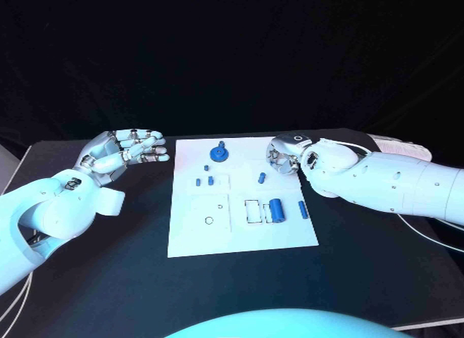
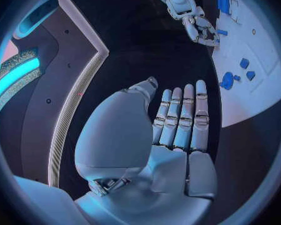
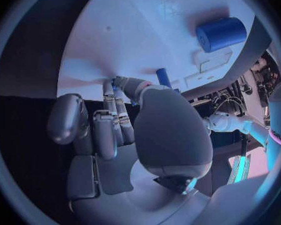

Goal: Assemble the parts on the task board

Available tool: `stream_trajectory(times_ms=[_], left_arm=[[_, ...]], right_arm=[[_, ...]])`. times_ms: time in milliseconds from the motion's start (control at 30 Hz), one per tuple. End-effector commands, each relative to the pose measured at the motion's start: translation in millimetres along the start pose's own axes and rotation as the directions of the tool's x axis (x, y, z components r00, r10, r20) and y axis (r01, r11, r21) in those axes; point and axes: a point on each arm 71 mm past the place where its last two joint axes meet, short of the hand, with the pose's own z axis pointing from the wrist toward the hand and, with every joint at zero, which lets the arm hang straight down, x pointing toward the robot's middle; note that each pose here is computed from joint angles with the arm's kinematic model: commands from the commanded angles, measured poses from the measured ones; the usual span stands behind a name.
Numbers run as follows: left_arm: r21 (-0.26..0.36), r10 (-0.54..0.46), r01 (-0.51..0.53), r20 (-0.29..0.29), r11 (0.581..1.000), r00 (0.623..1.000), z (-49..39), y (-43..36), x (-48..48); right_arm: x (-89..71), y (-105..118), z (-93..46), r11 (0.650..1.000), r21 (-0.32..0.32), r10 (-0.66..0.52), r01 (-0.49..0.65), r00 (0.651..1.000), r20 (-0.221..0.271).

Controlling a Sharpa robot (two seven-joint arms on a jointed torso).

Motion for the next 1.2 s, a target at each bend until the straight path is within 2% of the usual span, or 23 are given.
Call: stream_trajectory(times_ms=[33, 400, 667, 967, 1200], left_arm=[[0.008, -0.009, 0.009, 0.003, 1.000, 1.000, 0.2, -0.3, 0.6], [0.003, -0.007, 0.007, 0.001, 1.000, 1.000, 0.3, 0.2, 0.9], [-0.002, -0.003, 0.003, 0.002, 1.000, 1.000, 0.3, 0.8, 0.0], [-0.008, 0.002, -0.002, 0.013, 1.000, 1.000, -0.3, 2.3, -4.6], [-0.011, 0.006, -0.006, 0.027, 1.000, 1.000, -0.4, 3.6, -9.2]], right_arm=[[1.8, 4, 0.5, 1.000, -0.006, 0.003, -0.003, 1.000, 0.013], [3.4, 7, 3.7, 1.000, 0.018, 0.000, -0.001, 0.999, 0.044], [1.7, 9, 2.6, 0.999, 0.034, -0.006, 0.003, 0.996, 0.094], [-4.1, 9, -5.6, 0.999, 0.029, 0.013, -0.017, 0.991, 0.133], [-16.1, 14, -13.0, 0.999, 0.007, 0.052, -0.054, 0.984, 0.173]])
